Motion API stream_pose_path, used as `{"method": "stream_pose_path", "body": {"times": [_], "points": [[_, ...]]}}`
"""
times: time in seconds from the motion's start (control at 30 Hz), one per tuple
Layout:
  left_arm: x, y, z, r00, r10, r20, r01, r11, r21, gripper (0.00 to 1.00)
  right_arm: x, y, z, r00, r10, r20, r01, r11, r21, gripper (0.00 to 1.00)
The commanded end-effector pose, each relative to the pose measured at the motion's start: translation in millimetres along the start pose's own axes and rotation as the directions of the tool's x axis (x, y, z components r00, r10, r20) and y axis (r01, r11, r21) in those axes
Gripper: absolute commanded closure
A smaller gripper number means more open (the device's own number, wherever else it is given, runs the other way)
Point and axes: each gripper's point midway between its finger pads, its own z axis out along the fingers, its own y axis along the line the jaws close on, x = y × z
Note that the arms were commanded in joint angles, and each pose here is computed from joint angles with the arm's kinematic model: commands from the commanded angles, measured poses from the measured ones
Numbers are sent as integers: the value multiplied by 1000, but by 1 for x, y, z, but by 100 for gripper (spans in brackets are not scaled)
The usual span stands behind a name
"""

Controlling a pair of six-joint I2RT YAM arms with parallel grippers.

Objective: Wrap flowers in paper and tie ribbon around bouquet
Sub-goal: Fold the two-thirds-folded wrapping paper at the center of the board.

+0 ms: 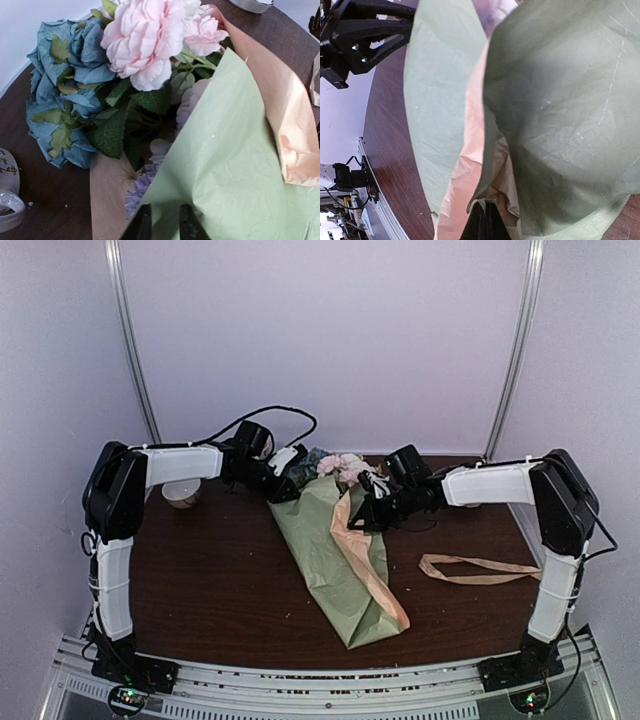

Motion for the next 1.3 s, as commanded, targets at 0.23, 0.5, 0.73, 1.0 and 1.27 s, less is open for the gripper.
{"method": "stream_pose_path", "body": {"times": [0.23,0.5,0.73,1.0,1.27], "points": [[0,-13,19,1000,-22,4,22,995,93,100,-52,94,-42,977,-111,182,130,987,-96,100],[11,-6,36,997,-74,-27,76,996,52,100,-66,126,-11,971,-73,229,114,979,-171,100],[17,-6,46,995,-89,-43,92,994,56,100,-75,129,21,967,-13,256,64,979,-191,100],[14,-6,49,995,-90,-35,92,994,59,100,-82,108,62,967,97,234,-54,982,-183,100],[-8,13,25,997,-73,-9,73,997,-30,84,-86,70,79,939,233,254,-197,968,-159,100]]}}
